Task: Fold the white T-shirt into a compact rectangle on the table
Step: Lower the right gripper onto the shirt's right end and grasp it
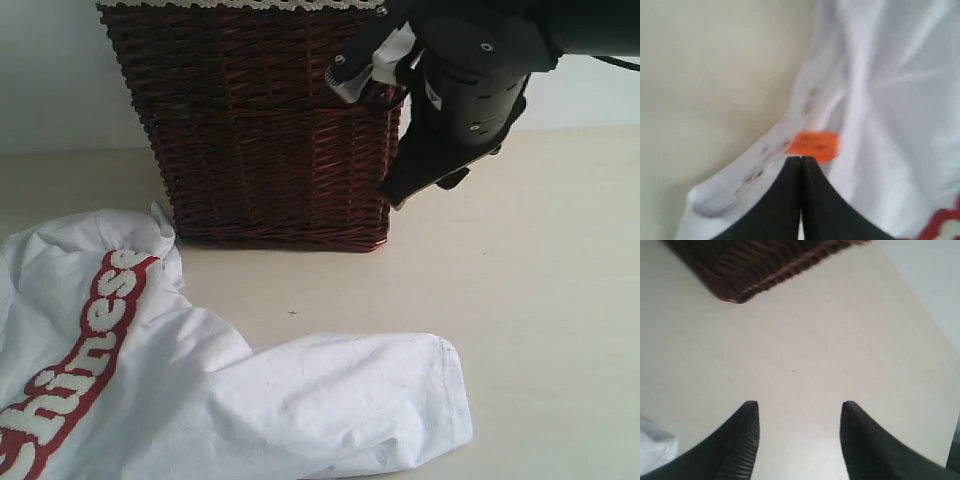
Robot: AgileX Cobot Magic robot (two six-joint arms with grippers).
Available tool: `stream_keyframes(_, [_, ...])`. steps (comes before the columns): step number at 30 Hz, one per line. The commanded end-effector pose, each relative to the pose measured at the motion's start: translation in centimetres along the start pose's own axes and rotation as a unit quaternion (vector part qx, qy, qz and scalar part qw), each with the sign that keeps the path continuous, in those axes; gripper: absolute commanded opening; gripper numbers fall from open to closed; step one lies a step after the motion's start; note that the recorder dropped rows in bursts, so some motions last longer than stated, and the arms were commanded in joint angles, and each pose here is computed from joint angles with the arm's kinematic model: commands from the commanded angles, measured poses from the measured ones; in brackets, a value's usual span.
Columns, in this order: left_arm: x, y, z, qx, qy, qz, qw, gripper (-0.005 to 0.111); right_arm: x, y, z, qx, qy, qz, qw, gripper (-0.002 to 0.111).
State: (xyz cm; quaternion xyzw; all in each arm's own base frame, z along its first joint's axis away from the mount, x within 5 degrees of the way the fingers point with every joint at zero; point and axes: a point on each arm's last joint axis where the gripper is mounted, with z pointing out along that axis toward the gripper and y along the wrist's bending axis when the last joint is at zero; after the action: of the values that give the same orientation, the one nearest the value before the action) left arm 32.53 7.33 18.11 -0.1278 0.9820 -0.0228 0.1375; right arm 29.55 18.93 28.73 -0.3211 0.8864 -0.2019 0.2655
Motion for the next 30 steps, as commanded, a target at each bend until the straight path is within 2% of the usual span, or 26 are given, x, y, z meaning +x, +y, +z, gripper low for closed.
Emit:
stream_keyframes(1, [-0.7, -4.2, -5.6, 0.122, -0.129, 0.043, 0.983, 0.000, 0.9, -1.3, 2.5, 0.003, 0.014, 0.046, 0.999, 0.047])
stream_keyframes(3, [-0.1, -6.3, -7.0, 0.179, -0.159, 0.072, 0.968, 0.000, 1.9, -1.5, 4.4, -0.003, 0.040, 0.050, 0.998, 0.044])
stream_keyframes(5, [1.0, -8.6, -8.3, 0.236, -0.177, 0.113, 0.949, 0.000, 3.2, -1.1, 6.4, -0.033, 0.076, 0.043, 0.996, 0.040])
stream_keyframes(9, [3.0, -11.8, -9.9, 0.282, -0.183, 0.179, 0.925, 0.000, 4.7, 0.5, 9.3, -0.204, 0.121, 0.043, 0.970, 0.025])
stream_keyframes(11, [3.9, -12.7, -10.4, 0.288, -0.178, 0.203, 0.919, 0.000, 4.9, 1.1, 10.0, -0.282, 0.116, 0.036, 0.952, 0.025])
stream_keyframes(13, [4.5, -13.2, -10.8, 0.295, -0.177, 0.214, 0.914, 0.000, 4.9, 1.8, 10.2, -0.336, 0.102, 0.013, 0.936, 0.028])
stream_keyframes(16, [5.0, -13.7, -11.2, 0.301, -0.178, 0.222, 0.910, 0.000, 4.9, 2.0, 10.6, -0.342, 0.098, 0.001, 0.935, 0.040])
stream_keyframes(20, [5.2, -13.8, -11.4, 0.315, -0.169, 0.218, 0.908, 0.000, 5.5, 2.3, 12.1, -0.314, 0.134, 0.010, 0.940, 0.063])
stream_keyframes(23, [5.2, -13.8, -11.4, 0.316, -0.168, 0.217, 0.908, 0.000, 6.3, 3.2, 13.6, -0.314, 0.181, 0.007, 0.932, 0.064])
stream_keyframes(30, [5.3, -13.9, -11.4, 0.322, -0.166, 0.215, 0.907, 0.000, 7.5, 4.7, 15.3, -0.341, 0.232, -0.012, 0.911, 0.058])
